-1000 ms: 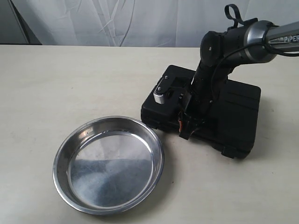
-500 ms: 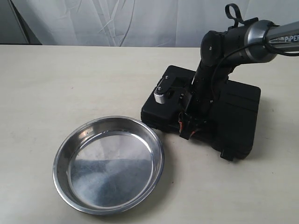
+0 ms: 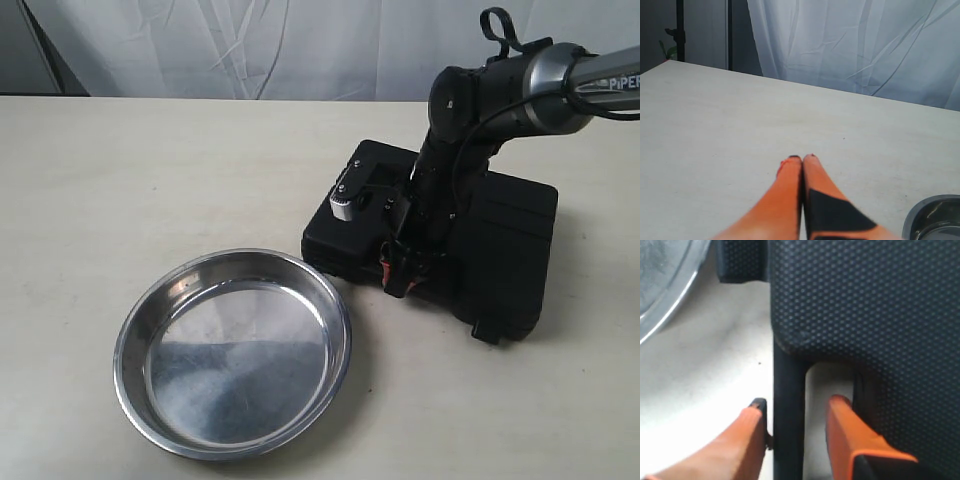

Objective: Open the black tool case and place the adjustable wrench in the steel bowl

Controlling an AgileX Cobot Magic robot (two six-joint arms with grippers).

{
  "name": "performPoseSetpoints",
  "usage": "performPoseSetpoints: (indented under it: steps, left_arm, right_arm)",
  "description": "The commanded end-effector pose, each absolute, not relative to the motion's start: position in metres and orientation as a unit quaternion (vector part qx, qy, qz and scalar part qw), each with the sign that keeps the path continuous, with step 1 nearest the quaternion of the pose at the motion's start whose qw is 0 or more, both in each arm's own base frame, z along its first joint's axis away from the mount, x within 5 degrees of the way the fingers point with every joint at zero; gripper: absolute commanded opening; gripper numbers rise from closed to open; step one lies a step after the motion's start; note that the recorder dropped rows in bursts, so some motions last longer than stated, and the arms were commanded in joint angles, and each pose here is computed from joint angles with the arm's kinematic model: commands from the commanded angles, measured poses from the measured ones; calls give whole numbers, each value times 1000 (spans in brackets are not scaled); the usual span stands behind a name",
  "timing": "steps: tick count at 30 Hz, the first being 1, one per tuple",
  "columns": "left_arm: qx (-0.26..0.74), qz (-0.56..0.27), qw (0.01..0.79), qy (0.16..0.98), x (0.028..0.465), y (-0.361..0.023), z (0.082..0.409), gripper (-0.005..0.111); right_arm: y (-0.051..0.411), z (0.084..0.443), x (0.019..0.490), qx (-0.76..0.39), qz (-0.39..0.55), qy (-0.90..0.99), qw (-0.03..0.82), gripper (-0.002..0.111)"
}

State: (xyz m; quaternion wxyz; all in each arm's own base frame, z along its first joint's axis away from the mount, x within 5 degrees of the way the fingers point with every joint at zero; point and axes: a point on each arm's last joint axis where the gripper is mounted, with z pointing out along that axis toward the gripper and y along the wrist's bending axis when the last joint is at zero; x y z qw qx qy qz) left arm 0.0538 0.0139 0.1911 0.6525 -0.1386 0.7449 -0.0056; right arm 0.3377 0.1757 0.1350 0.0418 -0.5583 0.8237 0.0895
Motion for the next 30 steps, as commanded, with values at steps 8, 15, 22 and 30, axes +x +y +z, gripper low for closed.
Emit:
performPoseSetpoints:
  steps: [8,15,22,30]
  left_arm:
    - [-135,-9,654,744,54,13,192,0]
    - [-135,-9,654,744,54,13,192,0]
    - [-135,-9,654,744,54,13,192,0]
    - [-135,-9,654,744,54,13,192,0]
  right_arm:
    - [174,117,342,-547,83,832,30,39]
    - [175,129,342,-548,82,831,44,39]
    - [174,130,340,-548,85,832,34,39]
    - [174,131,338,-548,87,831,27,39]
